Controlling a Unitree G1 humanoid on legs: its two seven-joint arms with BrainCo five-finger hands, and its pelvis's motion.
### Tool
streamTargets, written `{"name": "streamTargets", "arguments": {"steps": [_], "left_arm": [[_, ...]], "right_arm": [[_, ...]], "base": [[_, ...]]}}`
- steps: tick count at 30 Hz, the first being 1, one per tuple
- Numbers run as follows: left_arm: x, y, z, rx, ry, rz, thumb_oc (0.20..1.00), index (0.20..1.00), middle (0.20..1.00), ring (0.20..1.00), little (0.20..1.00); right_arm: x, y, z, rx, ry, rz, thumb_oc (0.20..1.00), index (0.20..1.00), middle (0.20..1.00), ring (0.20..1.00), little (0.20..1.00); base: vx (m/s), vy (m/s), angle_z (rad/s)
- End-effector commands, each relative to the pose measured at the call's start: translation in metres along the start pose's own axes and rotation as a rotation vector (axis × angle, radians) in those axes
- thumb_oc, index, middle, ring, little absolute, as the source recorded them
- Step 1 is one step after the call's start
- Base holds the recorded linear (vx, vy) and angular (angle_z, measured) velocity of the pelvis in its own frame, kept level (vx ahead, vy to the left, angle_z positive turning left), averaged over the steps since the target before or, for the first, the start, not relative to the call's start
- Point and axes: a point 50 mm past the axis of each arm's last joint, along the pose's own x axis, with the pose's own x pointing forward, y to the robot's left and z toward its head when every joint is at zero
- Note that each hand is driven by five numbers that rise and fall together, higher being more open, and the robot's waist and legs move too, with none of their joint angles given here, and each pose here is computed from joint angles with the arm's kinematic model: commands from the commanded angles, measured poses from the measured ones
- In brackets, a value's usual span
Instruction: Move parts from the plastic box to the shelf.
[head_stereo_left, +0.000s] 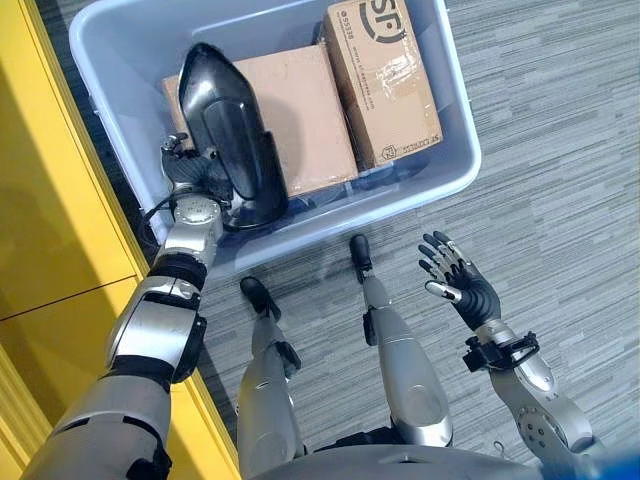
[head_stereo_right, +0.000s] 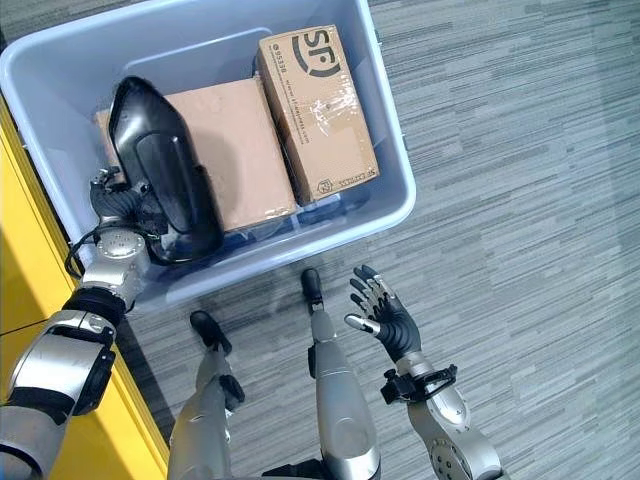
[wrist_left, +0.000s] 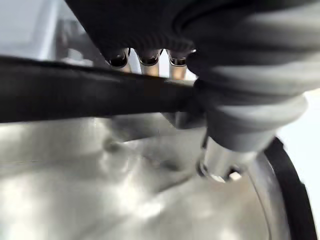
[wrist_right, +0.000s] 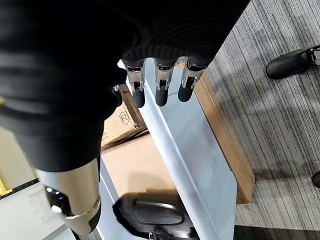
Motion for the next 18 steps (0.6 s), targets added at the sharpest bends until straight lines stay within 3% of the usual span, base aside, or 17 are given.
{"name": "streamTargets", "arguments": {"steps": [1, 18], "left_arm": [[0.004, 0.015, -0.015, 0.027, 0.060, 0.037, 0.200, 0.200, 0.200, 0.200, 0.200], [0.000, 0.017, -0.026, 0.042, 0.096, 0.032, 0.200, 0.200, 0.200, 0.200, 0.200]], "right_arm": [[-0.010, -0.007, 0.013, -0.007, -0.060, -0.017, 1.000, 1.000, 1.000, 1.000, 1.000], [-0.013, -0.010, 0.012, -0.012, -0.042, -0.024, 1.000, 1.000, 1.000, 1.000, 1.000]], "base": [[0.00, 0.000, 0.00], [0.00, 0.000, 0.00]]}}
